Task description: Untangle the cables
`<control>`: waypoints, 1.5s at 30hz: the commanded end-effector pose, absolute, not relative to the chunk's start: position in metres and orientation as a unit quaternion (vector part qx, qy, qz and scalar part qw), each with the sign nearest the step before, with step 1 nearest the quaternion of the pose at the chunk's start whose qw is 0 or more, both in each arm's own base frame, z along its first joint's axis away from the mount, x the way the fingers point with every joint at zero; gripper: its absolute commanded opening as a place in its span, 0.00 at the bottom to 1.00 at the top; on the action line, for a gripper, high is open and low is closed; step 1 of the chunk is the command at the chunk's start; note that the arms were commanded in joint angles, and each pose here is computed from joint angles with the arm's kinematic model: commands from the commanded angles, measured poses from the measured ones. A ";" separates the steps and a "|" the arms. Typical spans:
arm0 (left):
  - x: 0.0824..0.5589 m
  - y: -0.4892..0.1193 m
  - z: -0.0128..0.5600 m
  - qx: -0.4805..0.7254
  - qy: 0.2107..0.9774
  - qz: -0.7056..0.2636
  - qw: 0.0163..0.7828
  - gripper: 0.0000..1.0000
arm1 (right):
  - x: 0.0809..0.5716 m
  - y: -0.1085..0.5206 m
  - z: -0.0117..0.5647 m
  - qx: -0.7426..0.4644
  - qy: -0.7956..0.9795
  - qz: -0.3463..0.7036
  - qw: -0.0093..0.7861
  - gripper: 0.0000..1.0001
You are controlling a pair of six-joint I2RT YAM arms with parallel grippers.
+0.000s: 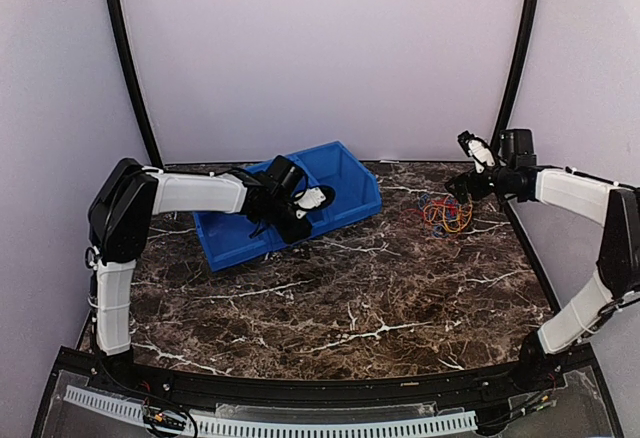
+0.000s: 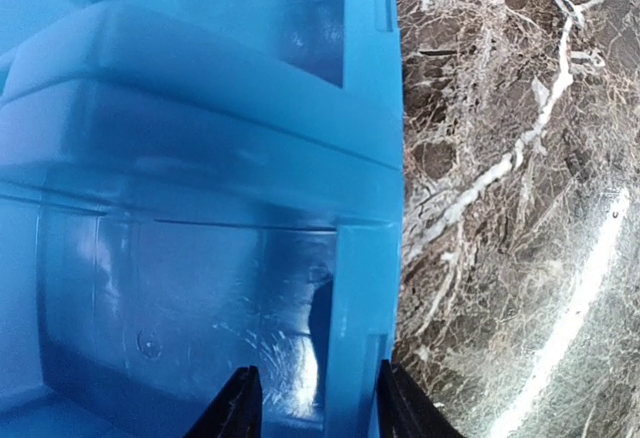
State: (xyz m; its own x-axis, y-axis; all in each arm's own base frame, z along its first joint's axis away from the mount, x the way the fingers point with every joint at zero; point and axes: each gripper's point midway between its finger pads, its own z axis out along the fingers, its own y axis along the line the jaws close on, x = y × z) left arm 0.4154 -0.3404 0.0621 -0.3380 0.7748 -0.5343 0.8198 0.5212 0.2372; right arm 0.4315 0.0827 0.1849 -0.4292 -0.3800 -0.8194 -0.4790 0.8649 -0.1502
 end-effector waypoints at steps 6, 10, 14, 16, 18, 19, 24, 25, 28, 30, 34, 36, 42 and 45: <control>0.368 -0.347 0.158 0.410 0.825 -0.058 0.385 0.62 | 0.483 0.066 0.138 -0.200 0.895 0.101 0.386 0.99; 0.332 -0.362 0.184 0.371 0.827 -0.101 0.409 0.65 | 0.501 0.069 0.108 -0.196 0.906 0.121 0.354 0.99; 0.310 -0.360 0.194 0.308 0.835 -0.158 0.428 0.68 | 0.500 0.082 0.087 -0.212 0.907 0.164 0.324 0.99; 0.301 -0.353 0.193 0.281 0.839 -0.182 0.429 0.68 | 0.485 0.099 0.081 -0.237 0.899 0.212 0.302 0.99; 0.295 -0.344 0.189 0.261 0.843 -0.195 0.428 0.68 | 0.466 0.116 0.074 -0.260 0.891 0.252 0.274 0.98; 0.292 -0.341 0.195 0.250 0.842 -0.204 0.433 0.68 | 0.456 0.122 0.068 -0.269 0.891 0.259 0.258 0.95; 0.285 -0.319 0.191 0.219 0.835 -0.210 0.459 0.67 | 0.394 0.163 0.049 -0.353 0.869 0.286 0.196 0.86; 0.282 -0.314 0.183 0.215 0.838 -0.209 0.457 0.67 | 0.379 0.174 0.048 -0.367 0.864 0.292 0.183 0.85; 0.280 -0.309 0.189 0.201 0.828 -0.222 0.474 0.66 | 0.326 0.213 0.049 -0.409 0.840 0.325 0.145 0.84; 0.279 -0.307 0.185 0.198 0.828 -0.223 0.475 0.66 | 0.295 0.237 0.053 -0.434 0.824 0.342 0.126 0.84; 0.276 -0.308 0.176 0.204 0.830 -0.227 0.467 0.64 | 0.250 0.277 0.070 -0.492 0.789 0.350 0.109 0.83; 0.273 -0.311 0.172 0.210 0.830 -0.235 0.460 0.62 | 0.251 0.282 0.085 -0.505 0.781 0.345 0.125 0.85; 0.250 -0.332 0.171 0.248 0.808 -0.308 0.437 0.57 | 0.272 0.267 0.123 -0.520 0.776 0.299 0.195 0.99; 0.227 -0.349 0.182 0.301 0.765 -0.348 0.450 0.54 | 0.262 0.263 0.140 -0.537 0.752 0.305 0.231 0.94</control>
State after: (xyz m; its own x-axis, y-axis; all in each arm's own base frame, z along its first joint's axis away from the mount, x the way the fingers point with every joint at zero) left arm 0.2567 -0.3254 0.1613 -0.5026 0.1556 -0.8504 0.6373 0.7313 -0.2428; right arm 0.2664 0.2689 0.1148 -0.4019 -0.6858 -0.6067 -0.9150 0.2755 0.2947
